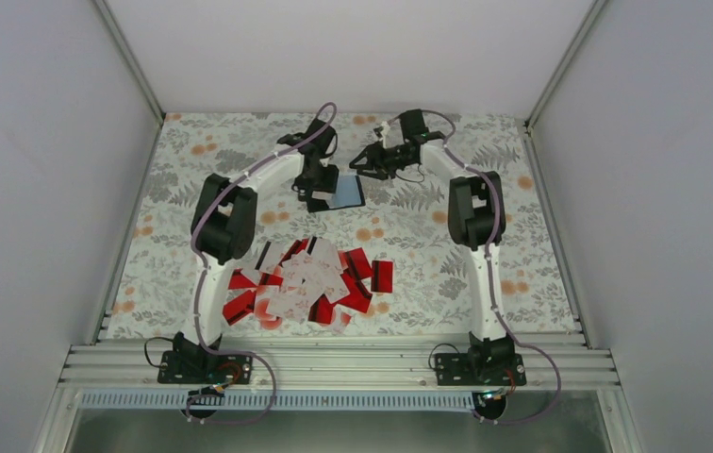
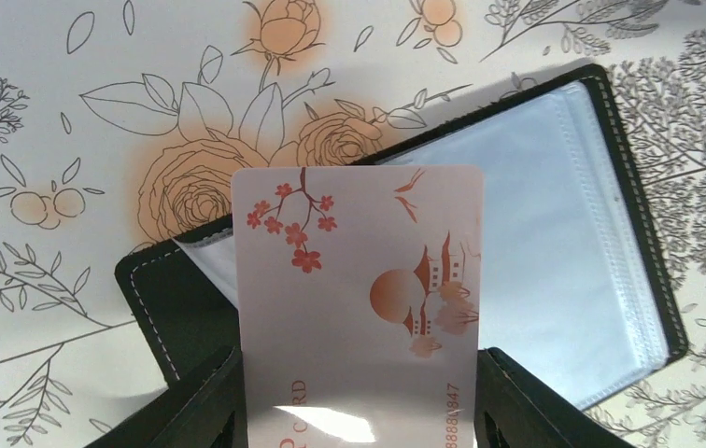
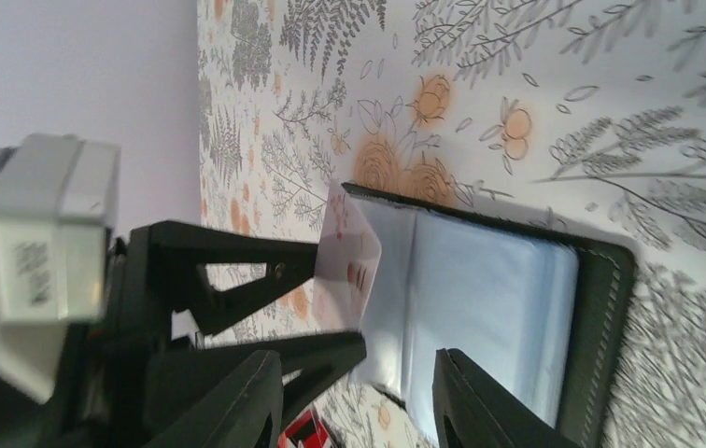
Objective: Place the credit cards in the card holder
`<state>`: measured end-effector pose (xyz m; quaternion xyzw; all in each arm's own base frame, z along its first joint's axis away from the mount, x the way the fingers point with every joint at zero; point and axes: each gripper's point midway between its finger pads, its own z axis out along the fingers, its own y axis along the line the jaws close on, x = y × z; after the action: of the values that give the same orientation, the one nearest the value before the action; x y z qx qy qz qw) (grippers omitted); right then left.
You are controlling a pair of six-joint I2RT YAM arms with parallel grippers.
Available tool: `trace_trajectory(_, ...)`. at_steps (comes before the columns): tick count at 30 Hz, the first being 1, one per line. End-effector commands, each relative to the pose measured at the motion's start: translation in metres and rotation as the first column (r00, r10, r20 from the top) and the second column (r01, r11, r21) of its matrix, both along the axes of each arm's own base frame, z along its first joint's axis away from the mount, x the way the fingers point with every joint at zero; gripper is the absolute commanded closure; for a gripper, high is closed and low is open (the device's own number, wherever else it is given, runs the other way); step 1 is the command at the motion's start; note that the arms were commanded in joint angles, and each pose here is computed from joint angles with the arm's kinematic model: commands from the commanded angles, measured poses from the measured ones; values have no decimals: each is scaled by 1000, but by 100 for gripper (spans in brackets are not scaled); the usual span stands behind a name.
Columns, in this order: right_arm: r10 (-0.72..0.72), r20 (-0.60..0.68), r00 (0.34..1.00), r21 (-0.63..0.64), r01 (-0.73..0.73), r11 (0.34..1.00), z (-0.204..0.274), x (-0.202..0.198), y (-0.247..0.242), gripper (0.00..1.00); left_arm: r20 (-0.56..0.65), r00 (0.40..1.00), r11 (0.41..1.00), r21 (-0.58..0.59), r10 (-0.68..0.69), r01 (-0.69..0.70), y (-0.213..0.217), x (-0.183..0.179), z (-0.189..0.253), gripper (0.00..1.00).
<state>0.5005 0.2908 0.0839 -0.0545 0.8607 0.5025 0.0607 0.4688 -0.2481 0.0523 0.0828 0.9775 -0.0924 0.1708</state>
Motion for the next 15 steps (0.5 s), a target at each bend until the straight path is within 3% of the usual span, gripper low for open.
trace_trajectory(1,23,57,998,49,-26,998,27,-7,-3,59,0,1000,1000,-17,-18,18,-3,5,1,43)
trace_trajectory(15,60,-8,998,144,-58,988,14,-21,7,60,-55,998,986,-164,-3,-6,-7,8,-3,43)
